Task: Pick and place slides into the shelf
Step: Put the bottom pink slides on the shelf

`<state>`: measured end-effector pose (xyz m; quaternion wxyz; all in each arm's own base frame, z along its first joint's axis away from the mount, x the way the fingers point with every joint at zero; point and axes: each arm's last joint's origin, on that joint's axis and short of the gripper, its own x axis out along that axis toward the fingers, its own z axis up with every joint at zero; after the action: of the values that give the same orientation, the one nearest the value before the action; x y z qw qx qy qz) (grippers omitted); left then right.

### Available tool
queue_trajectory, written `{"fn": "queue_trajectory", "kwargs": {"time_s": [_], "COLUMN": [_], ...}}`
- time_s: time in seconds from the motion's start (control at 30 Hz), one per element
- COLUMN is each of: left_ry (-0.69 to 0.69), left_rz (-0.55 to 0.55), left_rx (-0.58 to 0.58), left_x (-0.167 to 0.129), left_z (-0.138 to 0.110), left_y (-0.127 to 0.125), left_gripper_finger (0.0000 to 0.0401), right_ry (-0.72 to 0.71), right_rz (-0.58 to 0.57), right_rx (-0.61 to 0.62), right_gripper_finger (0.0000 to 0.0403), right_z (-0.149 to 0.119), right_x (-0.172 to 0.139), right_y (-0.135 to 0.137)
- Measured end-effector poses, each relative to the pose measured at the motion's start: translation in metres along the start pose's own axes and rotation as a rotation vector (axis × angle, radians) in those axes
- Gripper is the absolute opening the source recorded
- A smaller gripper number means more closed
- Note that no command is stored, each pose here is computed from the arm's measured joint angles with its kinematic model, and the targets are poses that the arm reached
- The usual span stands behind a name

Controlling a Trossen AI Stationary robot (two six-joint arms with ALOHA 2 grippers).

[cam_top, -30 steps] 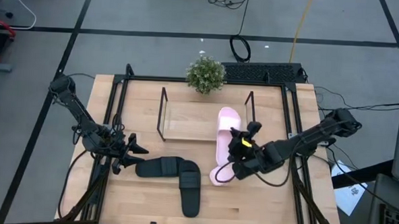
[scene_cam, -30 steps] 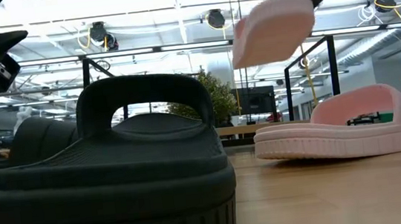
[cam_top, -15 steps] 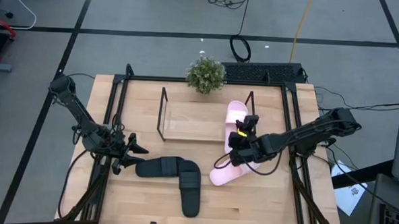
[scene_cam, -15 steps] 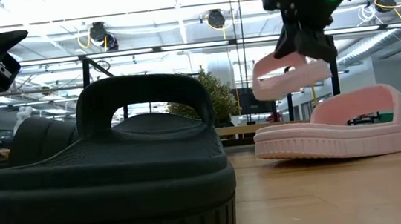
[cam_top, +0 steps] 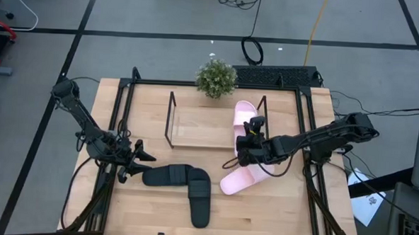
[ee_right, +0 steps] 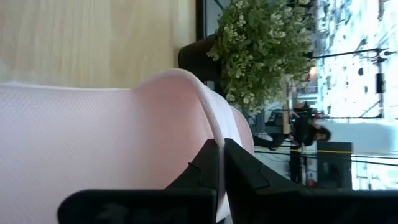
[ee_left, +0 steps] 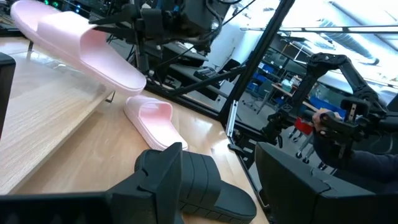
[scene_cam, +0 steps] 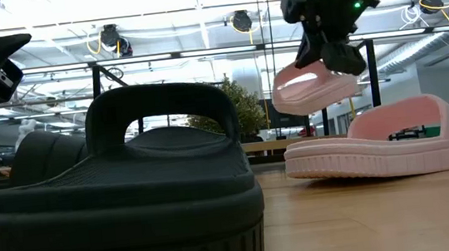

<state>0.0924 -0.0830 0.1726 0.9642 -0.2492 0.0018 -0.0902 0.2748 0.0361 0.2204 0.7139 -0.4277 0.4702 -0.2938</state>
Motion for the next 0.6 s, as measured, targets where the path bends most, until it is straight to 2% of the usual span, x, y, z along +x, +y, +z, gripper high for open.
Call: {"fn": "queue_trajectory", "kwargs": {"time_s": [0.23,0.6], "left_ry": [0.000,0.000], "left_rz": [0.000,0.000], "left_rx": [-0.001,-0.002], "left_x": [0.000,0.000], "left_z": [0.000,0.000], "left_y": [0.000,0.000], "left_gripper_finger": [0.0198,0.0198], "right_ry": [0.011,0.052], "right_rz": [0.055,0.080], "right_rx": [-0.012,-0.036], "right_gripper_finger": [0.0000,0.0000], "right_z": [0.000,-0.007], "right_x": [0.014,0.030], "right_y": [-0.006,-0.010]}}
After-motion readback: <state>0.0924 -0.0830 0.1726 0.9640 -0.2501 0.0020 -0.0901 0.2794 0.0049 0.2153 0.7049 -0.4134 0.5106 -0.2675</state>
